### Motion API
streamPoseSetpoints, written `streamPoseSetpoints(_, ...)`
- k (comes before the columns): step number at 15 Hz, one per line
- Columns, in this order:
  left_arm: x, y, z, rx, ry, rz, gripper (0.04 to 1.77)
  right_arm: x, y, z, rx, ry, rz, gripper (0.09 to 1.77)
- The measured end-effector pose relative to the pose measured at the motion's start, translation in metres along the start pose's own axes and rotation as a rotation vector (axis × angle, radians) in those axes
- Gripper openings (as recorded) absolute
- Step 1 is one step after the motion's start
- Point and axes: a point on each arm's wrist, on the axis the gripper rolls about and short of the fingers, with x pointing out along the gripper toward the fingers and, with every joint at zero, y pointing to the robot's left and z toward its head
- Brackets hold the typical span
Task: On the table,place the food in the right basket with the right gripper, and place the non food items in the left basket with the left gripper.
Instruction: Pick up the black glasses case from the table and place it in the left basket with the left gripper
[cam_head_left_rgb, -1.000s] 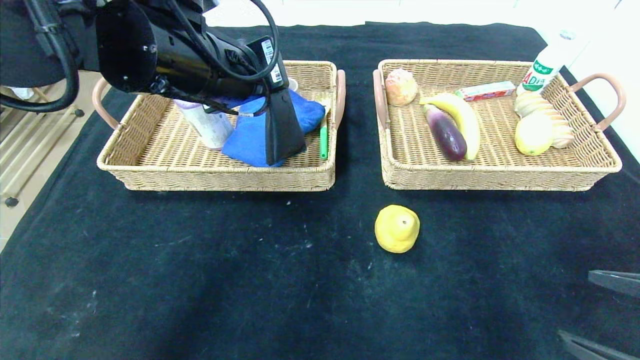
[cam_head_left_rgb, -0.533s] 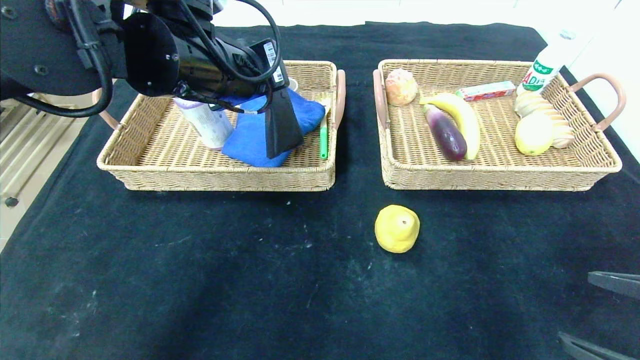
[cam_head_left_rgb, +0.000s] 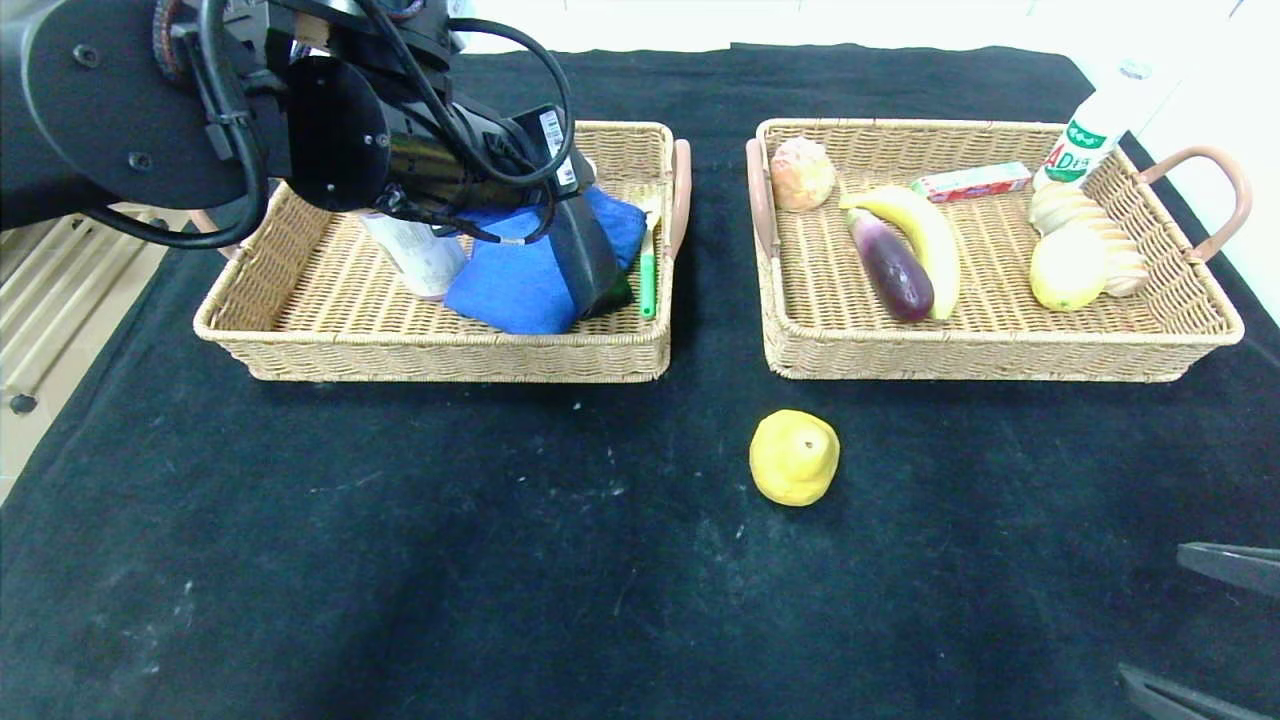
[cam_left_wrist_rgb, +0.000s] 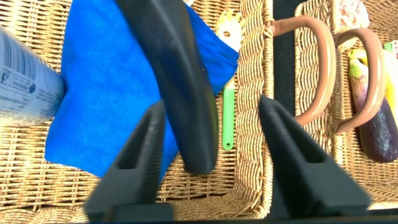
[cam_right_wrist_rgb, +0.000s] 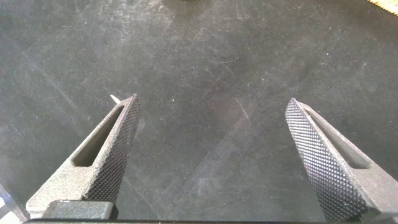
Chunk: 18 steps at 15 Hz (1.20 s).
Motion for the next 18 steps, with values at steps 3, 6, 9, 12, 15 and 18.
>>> streamPoseSetpoints(3, -0.001, 0.0, -0.001, 0.004, 0.008, 0.004, 1.33, 0.0, 0.0, 0.0, -0.001, -0.002, 0.001, 1.71)
streamPoseSetpoints(6, -0.005, 0.001, -0.001, 0.027, 0.014, 0.003, 1.45, 0.0, 0.0, 0.0, -0.001, -0.002, 0.001, 1.71)
streamPoseSetpoints(9, -0.018, 0.002, -0.002, 0.063, 0.046, 0.003, 1.53, -0.001, 0.0, 0.001, -0.001, -0.007, 0.001, 1.71)
streamPoseSetpoints(12, -0.043, 0.002, -0.01, 0.117, 0.107, -0.03, 1.59, -0.002, -0.001, 0.004, -0.002, -0.017, -0.014, 1.71)
streamPoseSetpoints(15, -0.076, 0.008, -0.029, 0.195, 0.208, -0.148, 1.63, -0.004, -0.002, 0.005, -0.001, -0.024, -0.038, 1.71)
streamPoseSetpoints(18, -0.108, 0.025, -0.054, 0.304, 0.311, -0.266, 1.66, -0.004, -0.002, 0.006, 0.004, -0.022, -0.043, 1.71)
